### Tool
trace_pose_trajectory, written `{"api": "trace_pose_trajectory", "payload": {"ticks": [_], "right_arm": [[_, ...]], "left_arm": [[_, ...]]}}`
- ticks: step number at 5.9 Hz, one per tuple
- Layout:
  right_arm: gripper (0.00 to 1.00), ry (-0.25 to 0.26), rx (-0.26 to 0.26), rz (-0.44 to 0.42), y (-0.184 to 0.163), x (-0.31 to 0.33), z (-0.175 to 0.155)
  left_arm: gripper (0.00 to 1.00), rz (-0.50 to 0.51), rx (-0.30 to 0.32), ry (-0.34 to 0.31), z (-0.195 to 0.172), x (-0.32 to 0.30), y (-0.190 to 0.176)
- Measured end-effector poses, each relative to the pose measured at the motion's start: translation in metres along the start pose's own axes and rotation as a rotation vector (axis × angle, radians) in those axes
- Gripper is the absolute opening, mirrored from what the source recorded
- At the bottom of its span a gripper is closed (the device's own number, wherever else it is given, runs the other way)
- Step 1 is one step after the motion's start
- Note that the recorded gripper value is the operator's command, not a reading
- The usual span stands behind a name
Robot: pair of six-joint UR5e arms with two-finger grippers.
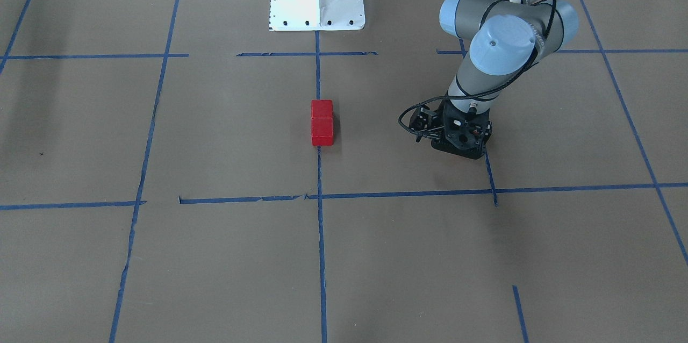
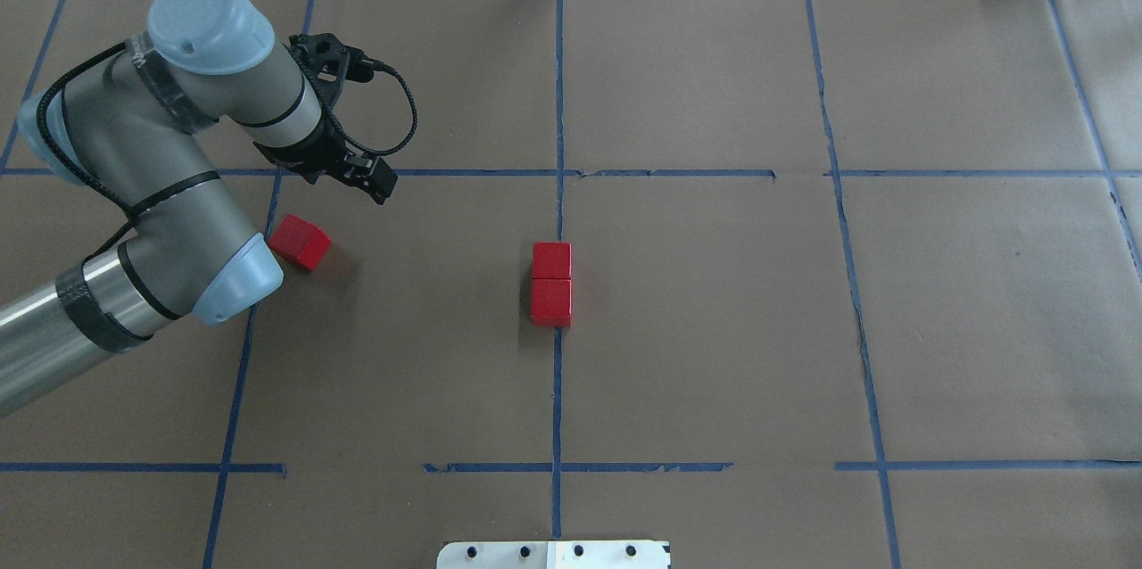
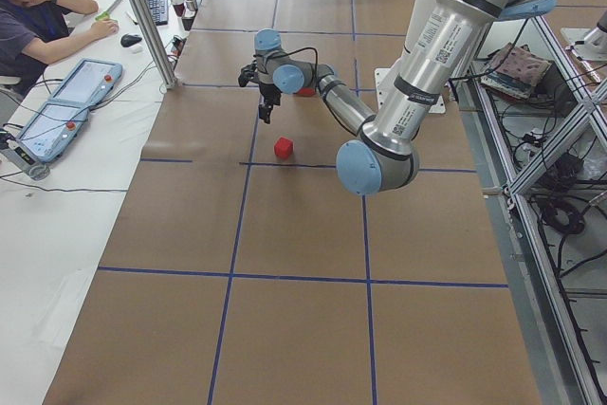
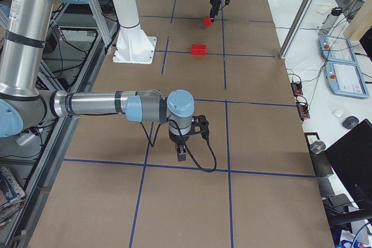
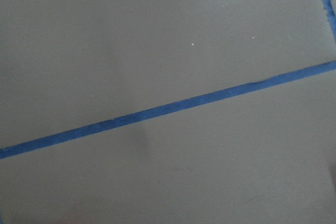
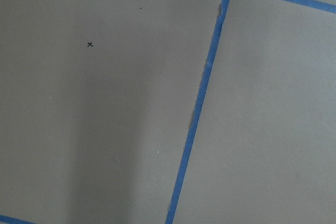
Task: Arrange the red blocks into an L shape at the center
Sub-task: 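Move the left gripper back over the last red cube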
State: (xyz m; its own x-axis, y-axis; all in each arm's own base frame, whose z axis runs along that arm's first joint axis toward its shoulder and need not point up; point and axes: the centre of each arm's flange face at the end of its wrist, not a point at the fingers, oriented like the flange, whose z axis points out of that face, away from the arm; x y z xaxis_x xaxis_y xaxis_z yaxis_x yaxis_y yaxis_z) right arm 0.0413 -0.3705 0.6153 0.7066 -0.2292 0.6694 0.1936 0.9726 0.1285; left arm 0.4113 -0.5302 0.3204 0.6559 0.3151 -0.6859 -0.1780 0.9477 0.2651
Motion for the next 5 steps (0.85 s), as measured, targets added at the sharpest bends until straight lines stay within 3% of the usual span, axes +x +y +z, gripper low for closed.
{"api": "trace_pose_trajectory", "payload": {"ticks": [5], "right_arm": [[1.0,0.0,-0.001,0.0,0.0,0.001,0.001]], "left_arm": [[1.0,0.006,-0.038,-0.04,0.022,-0.041,0.025]]}}
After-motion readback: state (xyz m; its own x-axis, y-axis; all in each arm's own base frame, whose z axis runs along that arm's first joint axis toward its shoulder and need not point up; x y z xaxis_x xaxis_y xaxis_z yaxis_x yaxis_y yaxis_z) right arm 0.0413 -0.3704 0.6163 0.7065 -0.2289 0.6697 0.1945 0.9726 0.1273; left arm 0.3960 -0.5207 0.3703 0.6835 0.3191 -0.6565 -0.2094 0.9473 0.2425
